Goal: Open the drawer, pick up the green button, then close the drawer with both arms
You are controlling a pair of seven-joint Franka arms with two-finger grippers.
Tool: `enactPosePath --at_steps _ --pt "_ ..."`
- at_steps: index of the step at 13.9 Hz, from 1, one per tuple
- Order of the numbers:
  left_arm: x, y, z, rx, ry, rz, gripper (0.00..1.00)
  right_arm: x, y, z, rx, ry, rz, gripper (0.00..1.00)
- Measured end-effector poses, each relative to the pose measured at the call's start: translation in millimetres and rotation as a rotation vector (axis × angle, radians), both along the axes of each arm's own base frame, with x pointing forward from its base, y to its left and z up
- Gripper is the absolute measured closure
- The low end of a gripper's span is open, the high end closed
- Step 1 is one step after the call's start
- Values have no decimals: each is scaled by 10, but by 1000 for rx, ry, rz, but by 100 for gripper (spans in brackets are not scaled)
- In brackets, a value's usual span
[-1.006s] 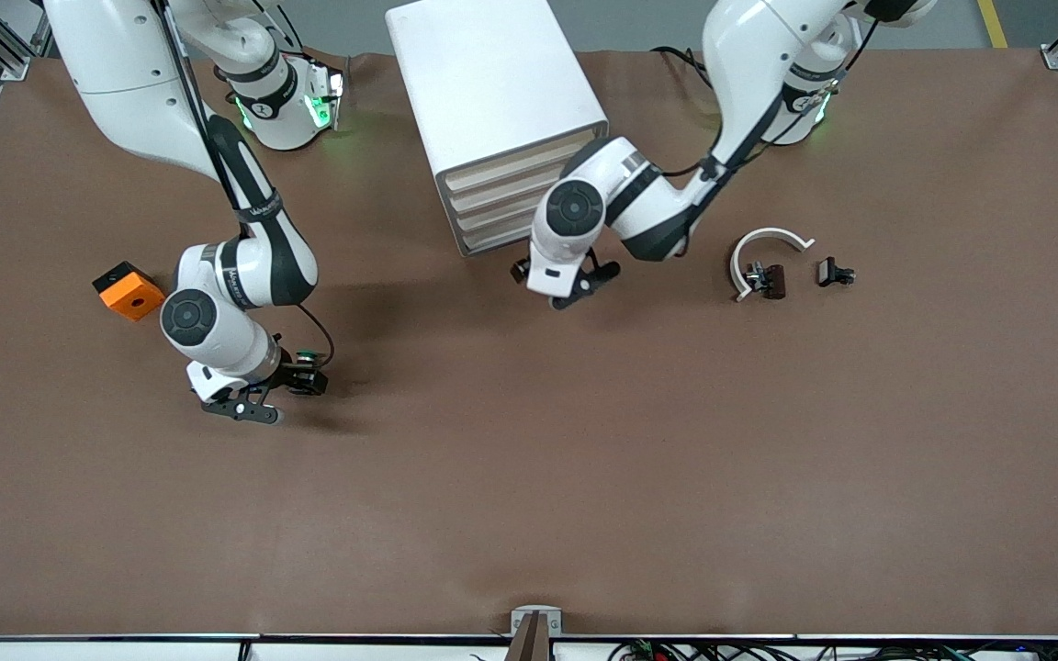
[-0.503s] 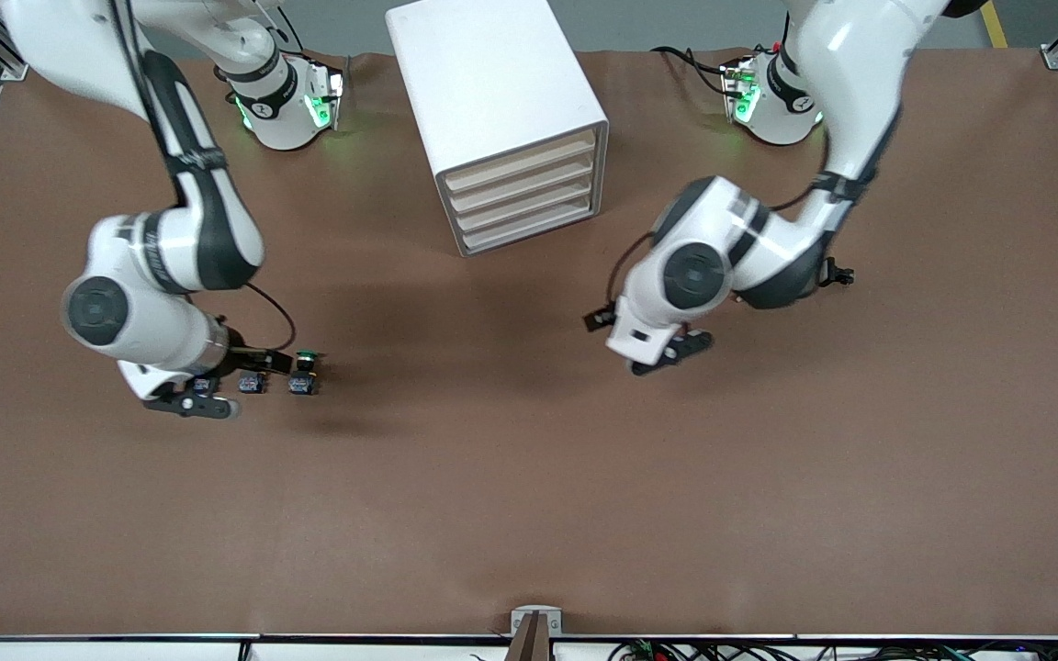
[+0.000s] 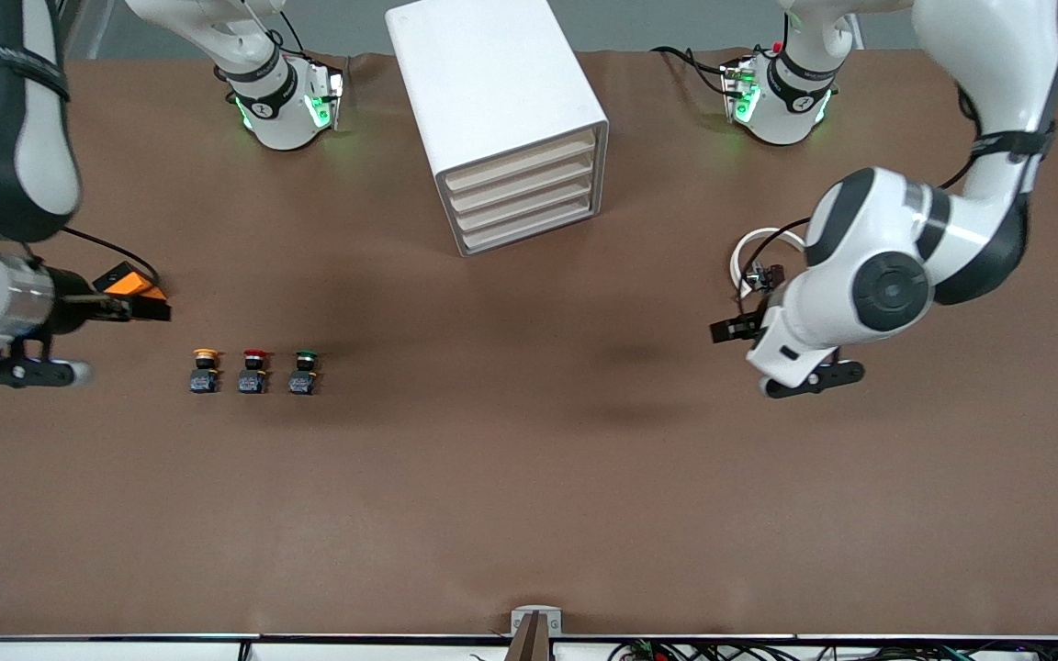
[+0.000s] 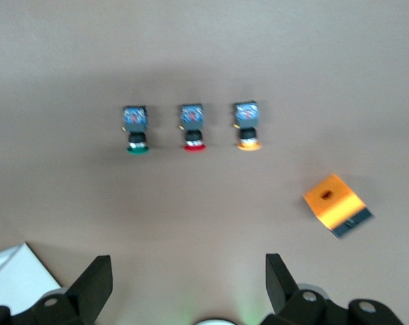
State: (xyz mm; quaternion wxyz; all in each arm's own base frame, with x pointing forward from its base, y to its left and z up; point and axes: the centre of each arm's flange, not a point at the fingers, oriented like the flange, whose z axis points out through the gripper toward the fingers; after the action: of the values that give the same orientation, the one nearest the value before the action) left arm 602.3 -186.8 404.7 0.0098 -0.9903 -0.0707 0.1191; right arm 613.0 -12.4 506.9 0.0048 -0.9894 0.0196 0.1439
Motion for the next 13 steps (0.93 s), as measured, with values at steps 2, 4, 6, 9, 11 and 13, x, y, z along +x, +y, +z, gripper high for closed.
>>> enactPosePath --at_steps 2,4,6,9,11,13 --pt "24 303 257 1 -33 -63 0 -33 -92 242 -3 8 28 0" --pt "30 557 499 5 -72 -103 0 -67 -255 407 -1 11 30 0" --pt "1 741 763 8 -115 -142 0 -102 -480 554 2 6 8 0" --pt "-133 837 1161 28 -175 -186 0 -113 -612 790 -25 -32 -5 0" --pt "-239 912 1330 45 -196 -211 0 -109 -607 878 -32 -50 -3 0" --pt "-317 1042 1475 61 -216 -219 0 -108 -603 910 -37 -57 -20 0"
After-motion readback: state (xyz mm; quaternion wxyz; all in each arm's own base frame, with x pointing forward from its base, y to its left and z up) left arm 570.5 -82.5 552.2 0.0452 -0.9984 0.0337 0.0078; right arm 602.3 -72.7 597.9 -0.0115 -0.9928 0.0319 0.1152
